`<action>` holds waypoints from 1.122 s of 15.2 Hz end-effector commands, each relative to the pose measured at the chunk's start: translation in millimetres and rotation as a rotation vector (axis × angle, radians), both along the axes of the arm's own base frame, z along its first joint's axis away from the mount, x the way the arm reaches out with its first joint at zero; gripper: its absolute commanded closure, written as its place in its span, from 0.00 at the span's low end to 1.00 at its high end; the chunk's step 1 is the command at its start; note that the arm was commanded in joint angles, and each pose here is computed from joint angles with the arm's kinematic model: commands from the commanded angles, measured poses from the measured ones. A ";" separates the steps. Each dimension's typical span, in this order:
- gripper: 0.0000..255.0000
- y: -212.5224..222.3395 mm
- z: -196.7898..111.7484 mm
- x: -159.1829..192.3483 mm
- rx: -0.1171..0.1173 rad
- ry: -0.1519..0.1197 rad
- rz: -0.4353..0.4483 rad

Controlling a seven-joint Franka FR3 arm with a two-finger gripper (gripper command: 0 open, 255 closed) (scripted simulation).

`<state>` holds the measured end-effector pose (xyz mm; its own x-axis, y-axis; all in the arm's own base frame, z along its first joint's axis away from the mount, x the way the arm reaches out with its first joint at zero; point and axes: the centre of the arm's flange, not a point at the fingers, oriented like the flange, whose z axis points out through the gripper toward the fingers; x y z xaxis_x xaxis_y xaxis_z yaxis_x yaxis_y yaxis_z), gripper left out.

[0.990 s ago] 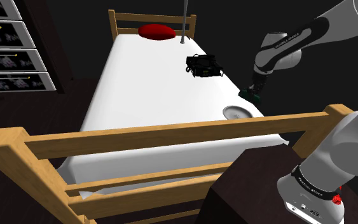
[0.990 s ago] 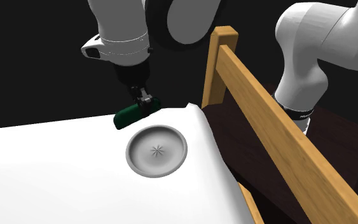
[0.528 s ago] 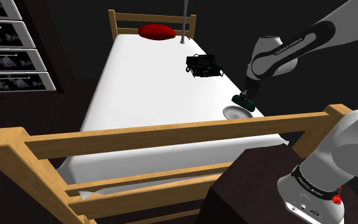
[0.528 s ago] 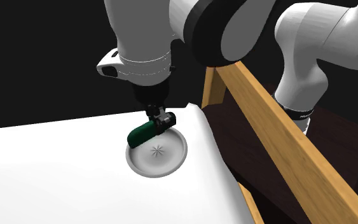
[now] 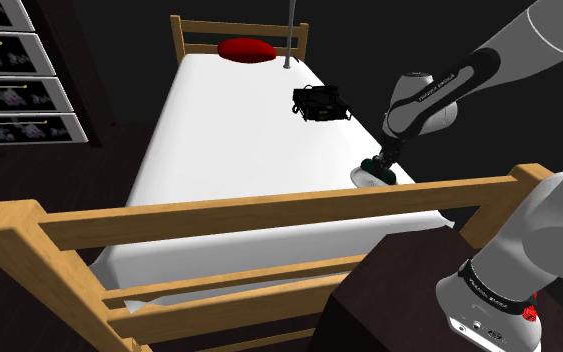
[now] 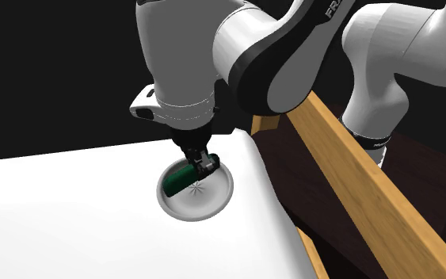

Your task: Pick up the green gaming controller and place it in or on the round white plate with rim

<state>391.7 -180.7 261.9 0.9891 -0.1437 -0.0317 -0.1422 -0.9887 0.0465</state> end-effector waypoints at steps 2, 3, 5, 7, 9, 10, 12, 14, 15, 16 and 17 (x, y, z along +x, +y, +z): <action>1.00 -0.6 -18.1 -1.1 0.000 -0.001 0.000; 1.00 -0.6 -18.1 -1.1 0.000 -0.001 0.000; 1.00 -0.6 -18.1 -1.1 0.000 -0.001 0.000; 1.00 -0.6 -18.1 -1.1 0.000 -0.001 0.000; 1.00 -0.6 -18.1 -1.1 0.000 -0.001 0.000; 1.00 -0.6 -18.1 -1.1 0.000 -0.001 0.000; 0.00 -0.6 -18.1 -1.1 0.000 -0.001 0.000; 0.00 -0.6 -18.1 -1.1 0.000 -0.001 0.000; 0.00 -0.6 -18.1 -1.1 0.000 -0.001 0.000; 0.00 -0.6 -18.1 -1.1 0.000 -0.001 0.000; 0.00 -0.1 -4.9 -0.6 0.000 -0.001 0.000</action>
